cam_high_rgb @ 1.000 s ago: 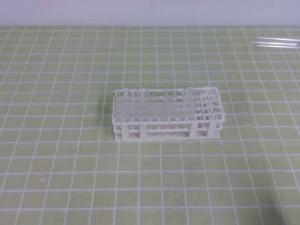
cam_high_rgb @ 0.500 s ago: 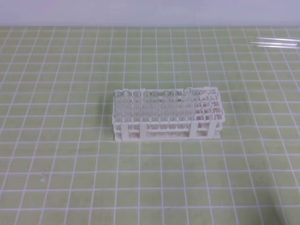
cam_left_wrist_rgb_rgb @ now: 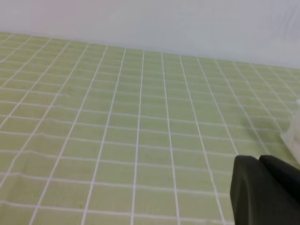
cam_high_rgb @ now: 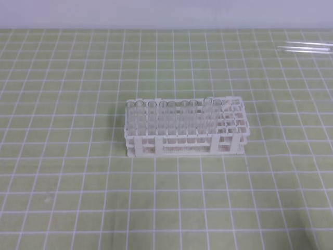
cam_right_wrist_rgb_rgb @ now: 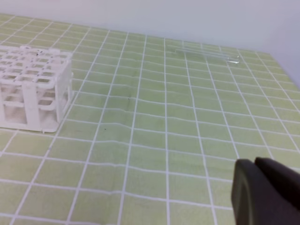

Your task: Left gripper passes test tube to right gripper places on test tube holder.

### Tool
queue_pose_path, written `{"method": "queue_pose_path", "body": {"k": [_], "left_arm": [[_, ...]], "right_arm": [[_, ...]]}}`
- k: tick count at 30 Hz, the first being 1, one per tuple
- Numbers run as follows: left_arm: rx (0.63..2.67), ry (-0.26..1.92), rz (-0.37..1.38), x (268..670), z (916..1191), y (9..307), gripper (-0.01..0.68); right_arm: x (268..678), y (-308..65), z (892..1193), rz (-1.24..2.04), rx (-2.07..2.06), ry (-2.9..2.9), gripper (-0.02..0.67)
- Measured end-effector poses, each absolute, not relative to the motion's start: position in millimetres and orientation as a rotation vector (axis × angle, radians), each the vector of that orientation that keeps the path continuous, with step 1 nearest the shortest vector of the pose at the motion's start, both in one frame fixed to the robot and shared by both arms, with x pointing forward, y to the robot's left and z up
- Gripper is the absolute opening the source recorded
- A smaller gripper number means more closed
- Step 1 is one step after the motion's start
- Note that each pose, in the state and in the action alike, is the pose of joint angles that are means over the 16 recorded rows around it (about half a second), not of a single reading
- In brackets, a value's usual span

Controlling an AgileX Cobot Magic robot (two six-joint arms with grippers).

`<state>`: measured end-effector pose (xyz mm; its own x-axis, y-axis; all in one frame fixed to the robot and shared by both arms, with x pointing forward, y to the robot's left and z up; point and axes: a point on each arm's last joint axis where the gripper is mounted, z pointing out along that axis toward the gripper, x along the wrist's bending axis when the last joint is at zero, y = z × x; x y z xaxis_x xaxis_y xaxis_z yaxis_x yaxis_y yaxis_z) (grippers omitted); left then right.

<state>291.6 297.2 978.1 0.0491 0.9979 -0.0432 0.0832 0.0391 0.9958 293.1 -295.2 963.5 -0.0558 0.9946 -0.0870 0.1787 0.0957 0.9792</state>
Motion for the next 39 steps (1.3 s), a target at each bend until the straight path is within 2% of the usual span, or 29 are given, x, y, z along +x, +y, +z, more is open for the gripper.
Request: {"method": "queue_pose_path", "body": {"k": [9, 39], "left_arm": [[1.387, 1.292, 1.054, 291.4, 959.5, 295.0, -0.001], [1.42, 1.287, 1.053, 290.9, 957.3, 294.3, -0.001]], "right_arm": [[293.1, -295.1, 963.5, 1.084, 1.248, 1.421, -0.018], [293.1, -295.1, 963.5, 1.084, 1.247, 1.421, -0.018]]}}
